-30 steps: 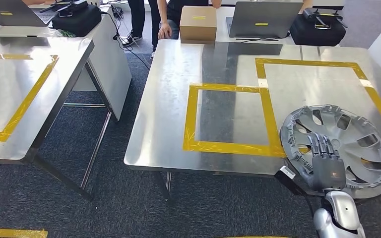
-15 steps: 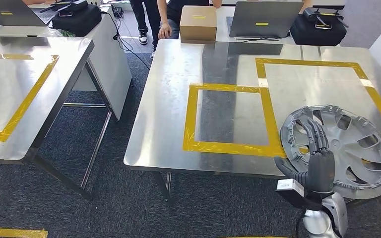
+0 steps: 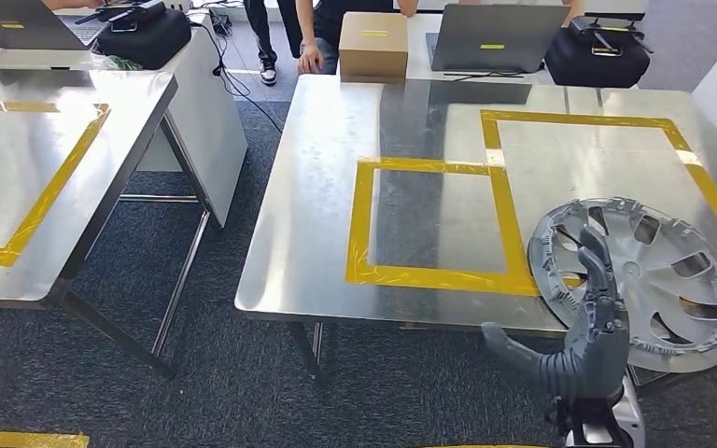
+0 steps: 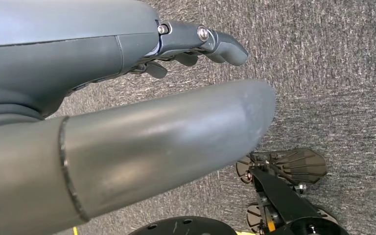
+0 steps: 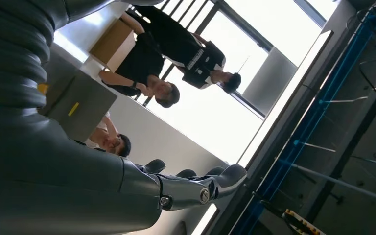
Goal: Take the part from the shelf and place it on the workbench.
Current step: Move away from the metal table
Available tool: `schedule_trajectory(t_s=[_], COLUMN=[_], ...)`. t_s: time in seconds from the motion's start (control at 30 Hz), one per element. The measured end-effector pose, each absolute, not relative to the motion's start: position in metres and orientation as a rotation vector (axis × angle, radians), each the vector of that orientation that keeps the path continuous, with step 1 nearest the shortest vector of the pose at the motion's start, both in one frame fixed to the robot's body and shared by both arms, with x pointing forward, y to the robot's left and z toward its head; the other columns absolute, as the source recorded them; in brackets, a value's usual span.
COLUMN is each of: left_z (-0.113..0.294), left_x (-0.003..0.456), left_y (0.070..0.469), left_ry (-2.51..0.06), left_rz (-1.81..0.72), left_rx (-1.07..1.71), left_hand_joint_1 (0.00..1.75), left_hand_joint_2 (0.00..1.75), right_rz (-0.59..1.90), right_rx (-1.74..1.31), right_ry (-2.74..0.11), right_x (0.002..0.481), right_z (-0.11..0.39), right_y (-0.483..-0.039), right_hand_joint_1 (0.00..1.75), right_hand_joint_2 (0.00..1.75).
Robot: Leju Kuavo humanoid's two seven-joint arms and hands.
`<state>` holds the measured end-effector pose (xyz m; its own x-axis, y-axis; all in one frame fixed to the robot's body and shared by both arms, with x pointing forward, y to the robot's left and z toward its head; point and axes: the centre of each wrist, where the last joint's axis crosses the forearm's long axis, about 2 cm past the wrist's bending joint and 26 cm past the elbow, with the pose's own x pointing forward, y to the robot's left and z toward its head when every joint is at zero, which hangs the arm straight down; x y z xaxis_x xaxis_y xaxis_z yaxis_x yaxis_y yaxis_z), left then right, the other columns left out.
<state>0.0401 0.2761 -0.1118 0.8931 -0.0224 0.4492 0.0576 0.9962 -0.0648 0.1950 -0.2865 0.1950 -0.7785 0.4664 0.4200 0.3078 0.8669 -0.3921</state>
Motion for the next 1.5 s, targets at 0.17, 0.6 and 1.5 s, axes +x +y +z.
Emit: schedule_trajectory(t_s=[0.17, 0.6, 1.5], left_z=[-0.111, -0.111, -0.11], left_x=[0.042, 0.047, 0.05], left_y=[0.275, 0.271, 0.261], left_ry=[-0.467, -0.47, -0.476], left_rz=[-0.048, -0.052, -0.06], left_rx=[-0.085, -0.101, -0.138], left_hand_joint_1=[0.0, 0.0, 0.0], left_hand_joint_2=[0.0, 0.0, 0.0], right_rz=[0.406, 0.402, 0.401], right_rx=[-0.565, -0.541, -0.629], right_ry=[-2.545, -2.587, -2.538], right_x=[0.196, 0.206, 0.195], right_z=[0.201, 0.211, 0.205], right_y=[-0.287, -0.29, -0.294], right_hand_joint_1=[0.0, 0.0, 0.0], right_hand_joint_2=[1.75, 1.75, 0.0])
